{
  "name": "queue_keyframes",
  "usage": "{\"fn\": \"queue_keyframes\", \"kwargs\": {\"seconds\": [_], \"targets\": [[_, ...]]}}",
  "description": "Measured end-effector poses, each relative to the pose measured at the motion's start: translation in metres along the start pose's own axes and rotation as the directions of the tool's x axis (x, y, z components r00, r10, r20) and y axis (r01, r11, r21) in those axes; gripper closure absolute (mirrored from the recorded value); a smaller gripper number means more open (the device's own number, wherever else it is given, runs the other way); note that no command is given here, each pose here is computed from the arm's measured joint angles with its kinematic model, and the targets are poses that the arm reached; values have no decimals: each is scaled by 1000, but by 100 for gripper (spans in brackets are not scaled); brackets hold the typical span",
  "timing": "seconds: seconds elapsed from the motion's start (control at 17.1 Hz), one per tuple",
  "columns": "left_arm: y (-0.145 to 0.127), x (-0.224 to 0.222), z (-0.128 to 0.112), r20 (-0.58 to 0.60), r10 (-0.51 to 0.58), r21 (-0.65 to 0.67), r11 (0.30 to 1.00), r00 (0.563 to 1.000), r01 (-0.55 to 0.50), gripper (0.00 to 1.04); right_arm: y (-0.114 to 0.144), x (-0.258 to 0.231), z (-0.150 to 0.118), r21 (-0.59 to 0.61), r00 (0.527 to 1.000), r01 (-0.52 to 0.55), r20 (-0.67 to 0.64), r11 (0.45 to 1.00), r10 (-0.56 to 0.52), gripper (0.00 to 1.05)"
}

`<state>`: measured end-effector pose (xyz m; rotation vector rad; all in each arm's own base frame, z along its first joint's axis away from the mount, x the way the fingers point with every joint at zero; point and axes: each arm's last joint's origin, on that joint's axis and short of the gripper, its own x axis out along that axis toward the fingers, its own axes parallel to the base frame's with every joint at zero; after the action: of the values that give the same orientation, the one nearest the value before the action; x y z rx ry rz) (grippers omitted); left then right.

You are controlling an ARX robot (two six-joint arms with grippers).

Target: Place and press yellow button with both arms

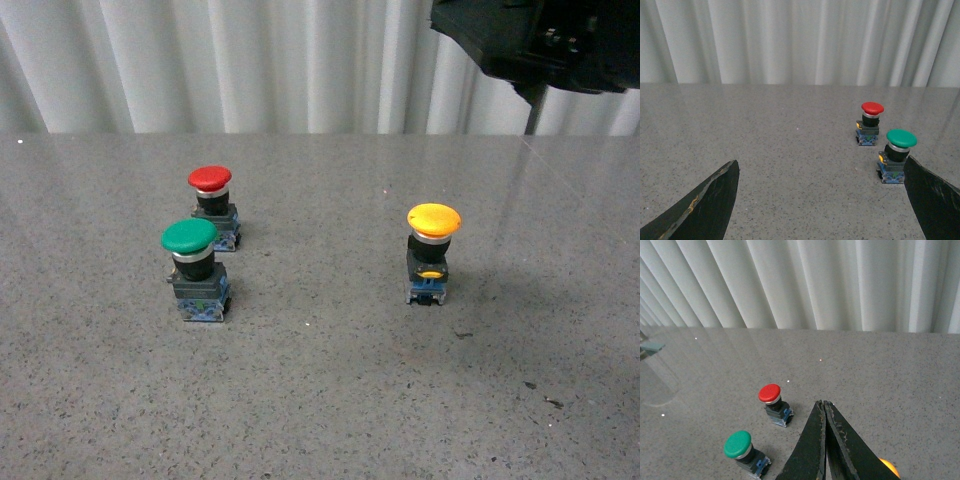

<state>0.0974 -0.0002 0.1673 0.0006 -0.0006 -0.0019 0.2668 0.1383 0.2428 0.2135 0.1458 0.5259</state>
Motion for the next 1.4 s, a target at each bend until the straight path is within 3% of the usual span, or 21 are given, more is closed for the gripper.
{"fn": "queue_keyframes", "kwargs": {"seconds": [0.23,0.41,0.47,0.58,0.64,0.82,0.93,1.4], "targets": [[0,0,0,0,0,0,1000,1000,0,7,10,-73,10,85,996,-52,80,995,46,103],[0,0,0,0,0,0,1000,1000,0,7,1,-132,13,125,989,-32,150,992,13,103],[0,0,0,0,0,0,1000,1000,0,7,2,-150,11,68,977,149,144,986,-158,103],[0,0,0,-1,5,0,1000,1000,-5,7,-23,-187,-7,-66,877,469,155,881,-455,103],[0,0,0,0,0,0,1000,1000,0,7,-34,-202,-20,-104,860,507,134,856,-493,103],[0,0,0,0,1,0,1000,1000,-1,7,-40,-215,-30,-140,850,515,217,846,-481,103],[0,0,0,0,1,0,1000,1000,-1,7,-45,-212,-48,-148,857,510,177,847,-485,103],[0,0,0,0,1,0,1000,1000,-1,7,-50,-210,-69,-156,856,510,189,846,-482,103]]}}
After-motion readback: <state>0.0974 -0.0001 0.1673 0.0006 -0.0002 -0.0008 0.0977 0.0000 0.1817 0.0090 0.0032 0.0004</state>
